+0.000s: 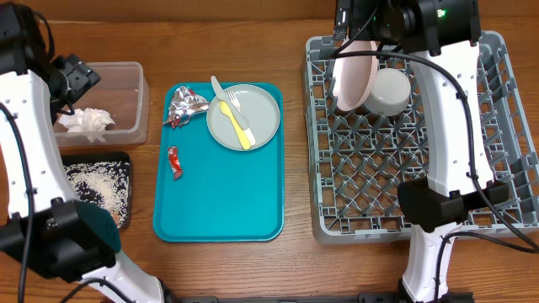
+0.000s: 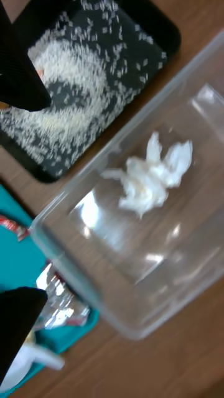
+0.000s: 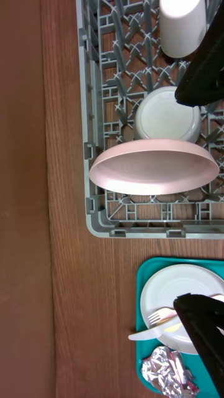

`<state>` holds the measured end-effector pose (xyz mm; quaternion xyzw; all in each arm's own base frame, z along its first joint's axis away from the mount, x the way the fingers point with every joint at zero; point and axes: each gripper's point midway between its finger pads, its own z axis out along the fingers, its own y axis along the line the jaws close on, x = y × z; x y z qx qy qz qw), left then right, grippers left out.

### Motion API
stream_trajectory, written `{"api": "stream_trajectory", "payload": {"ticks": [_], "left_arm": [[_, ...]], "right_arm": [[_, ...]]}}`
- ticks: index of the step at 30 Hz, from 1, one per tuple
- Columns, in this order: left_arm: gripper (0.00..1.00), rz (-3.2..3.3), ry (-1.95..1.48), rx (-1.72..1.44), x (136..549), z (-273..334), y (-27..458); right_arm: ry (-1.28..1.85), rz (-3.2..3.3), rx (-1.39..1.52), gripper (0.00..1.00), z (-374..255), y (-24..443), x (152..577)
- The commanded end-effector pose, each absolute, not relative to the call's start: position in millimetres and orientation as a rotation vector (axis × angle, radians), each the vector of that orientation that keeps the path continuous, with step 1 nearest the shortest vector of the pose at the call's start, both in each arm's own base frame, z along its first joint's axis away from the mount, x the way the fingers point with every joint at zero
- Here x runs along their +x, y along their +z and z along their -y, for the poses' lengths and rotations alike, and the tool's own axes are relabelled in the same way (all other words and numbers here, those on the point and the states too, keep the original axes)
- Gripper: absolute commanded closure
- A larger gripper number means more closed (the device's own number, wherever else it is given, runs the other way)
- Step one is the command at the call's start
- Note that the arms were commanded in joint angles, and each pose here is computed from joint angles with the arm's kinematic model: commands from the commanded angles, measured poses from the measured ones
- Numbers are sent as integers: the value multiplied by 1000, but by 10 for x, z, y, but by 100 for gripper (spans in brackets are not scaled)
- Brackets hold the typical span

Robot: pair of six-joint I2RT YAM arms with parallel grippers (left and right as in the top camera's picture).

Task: Sort waste into correct bins and load items into the dishwasher rack
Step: 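Move the left gripper back toward the foil on the teal tray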

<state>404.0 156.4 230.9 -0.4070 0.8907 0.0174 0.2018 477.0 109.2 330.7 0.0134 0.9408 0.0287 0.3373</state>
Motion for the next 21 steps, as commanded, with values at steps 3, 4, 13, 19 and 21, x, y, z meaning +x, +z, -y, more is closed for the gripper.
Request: {"api": "stream_trajectory", "payload": {"ticks": [3,4,13,19,21], "left_arm": [[6,-2451,-141,-758,4035,-728,3010],[5,-2463,-144,-716,4033,-643,3022],[0,-2689,-138,-538,4090,99,2543],[7,-2823,-135,-603,4279,174,1945],[9,-2863,-149,-611,4344,205,1743]], "right_arm": [[62,-2450,36,0,-1086,3295,4789],[62,-2450,36,0,-1086,3295,4789],[62,-2450,36,0,-1086,3295,4789],[62,-2450,36,0,-1086,3295,4789],[62,-2450,36,0,-1086,3295,4789]]}}
